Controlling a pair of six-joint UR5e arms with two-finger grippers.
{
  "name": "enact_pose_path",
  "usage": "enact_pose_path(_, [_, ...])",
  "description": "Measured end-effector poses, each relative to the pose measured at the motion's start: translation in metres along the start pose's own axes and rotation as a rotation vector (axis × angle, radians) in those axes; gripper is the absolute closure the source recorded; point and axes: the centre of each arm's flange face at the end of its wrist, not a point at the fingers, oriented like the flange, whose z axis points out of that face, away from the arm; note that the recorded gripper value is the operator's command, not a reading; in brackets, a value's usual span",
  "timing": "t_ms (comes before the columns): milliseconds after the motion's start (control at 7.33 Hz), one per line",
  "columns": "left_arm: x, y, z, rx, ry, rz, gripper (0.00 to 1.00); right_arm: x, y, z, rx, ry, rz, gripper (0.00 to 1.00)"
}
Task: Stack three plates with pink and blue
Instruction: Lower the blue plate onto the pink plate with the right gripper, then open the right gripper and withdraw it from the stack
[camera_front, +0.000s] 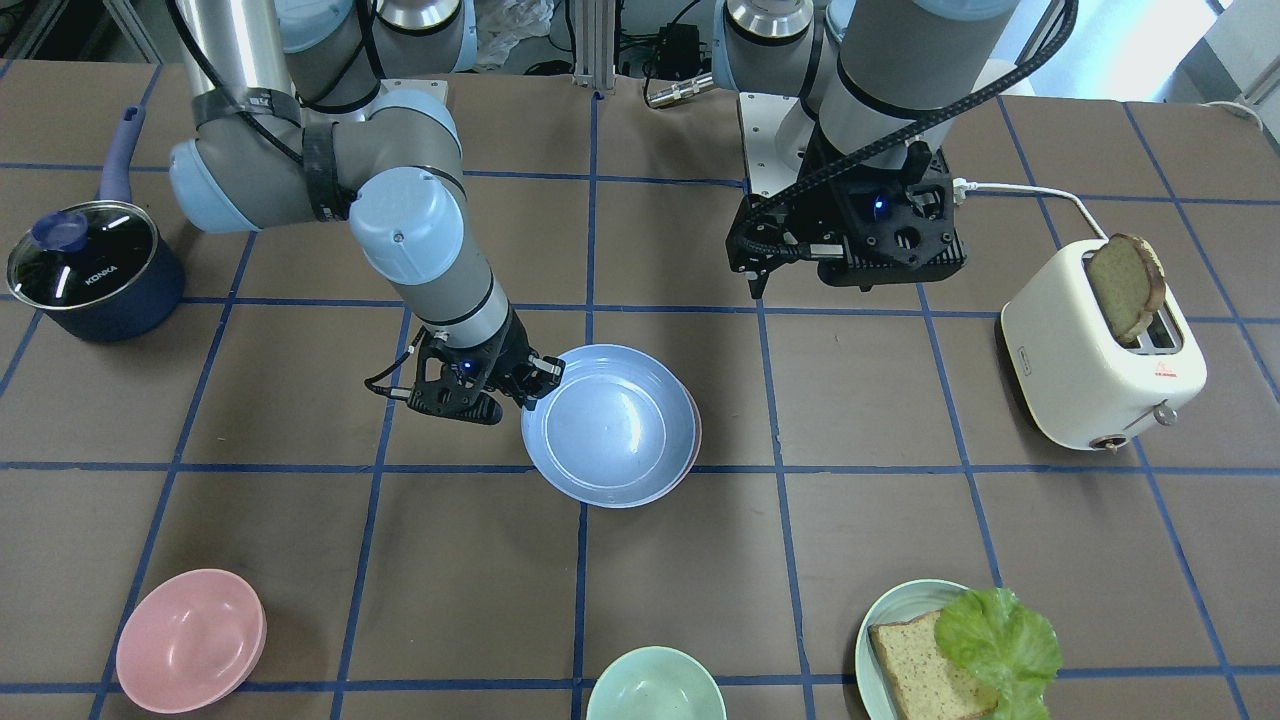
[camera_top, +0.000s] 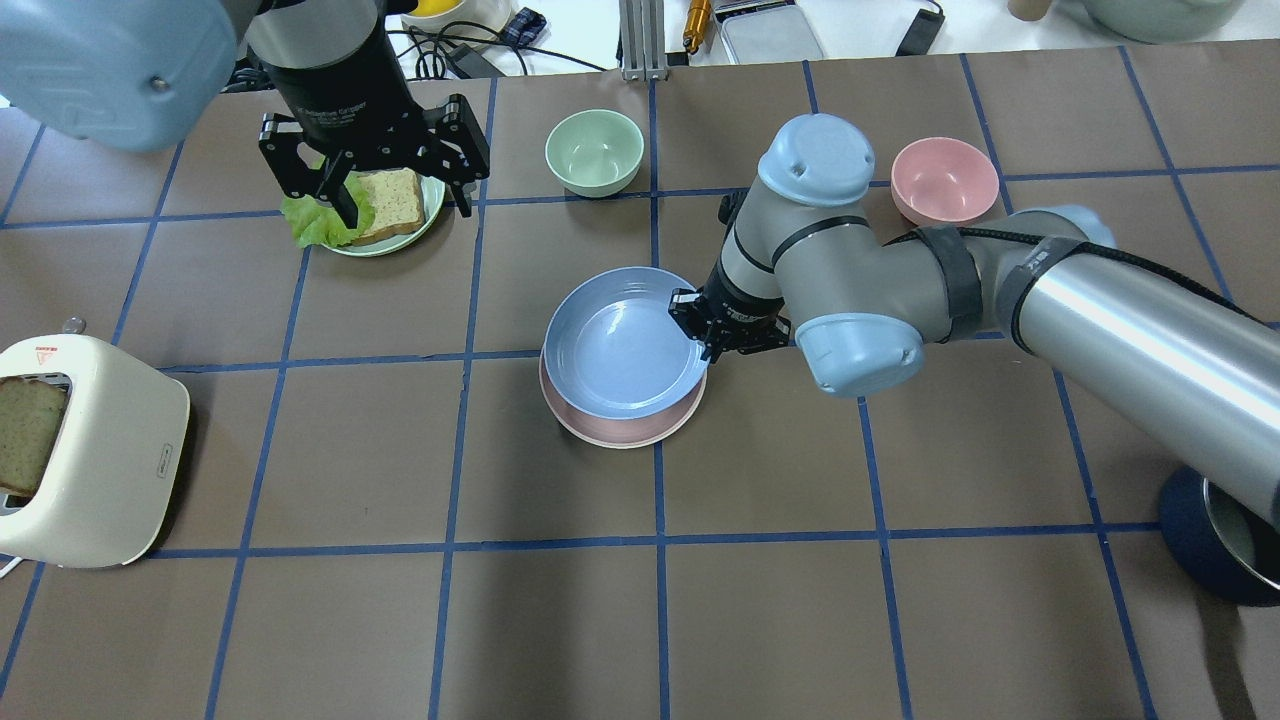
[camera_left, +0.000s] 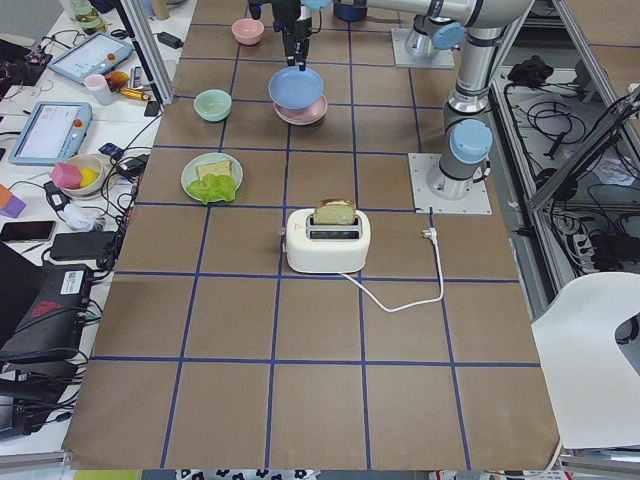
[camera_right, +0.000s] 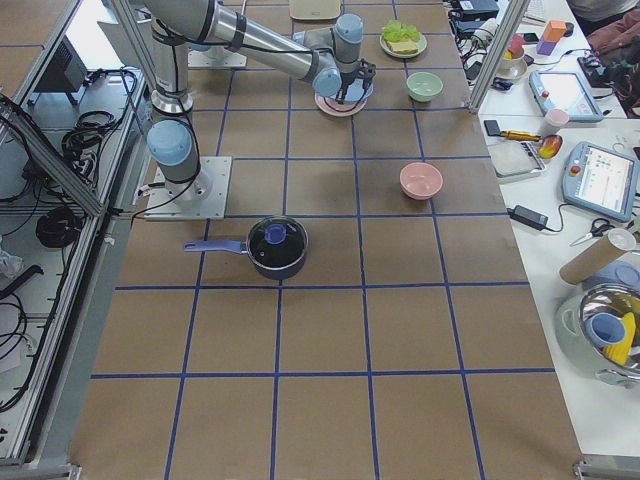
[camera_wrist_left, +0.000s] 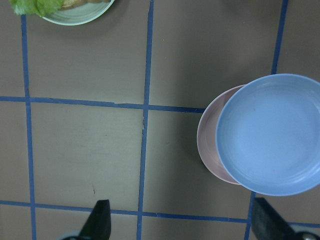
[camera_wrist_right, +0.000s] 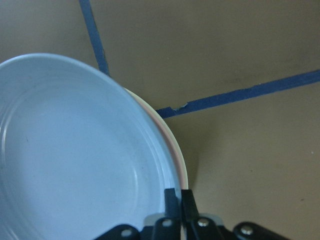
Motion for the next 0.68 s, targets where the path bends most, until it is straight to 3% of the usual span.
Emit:
enact_pose_path(136, [-0.003,0.003,0.005,0.04,0.009,0.011,0.0,0.001,0.004,0.008,0.006,-0.005,0.012,0.03])
enact_pose_path(409, [-0.009,0.009,0.002,0.072,0.013,0.018,0.0,0.004,-0.001,0.007,0.033,0.0,0.017,0.0])
enact_pose_path(682, [-0.018,0.01,0.0,0.068,0.012,0.004,0.0,0.019,-0.044,-0.033,0.114,0.081,-0.043,0.0])
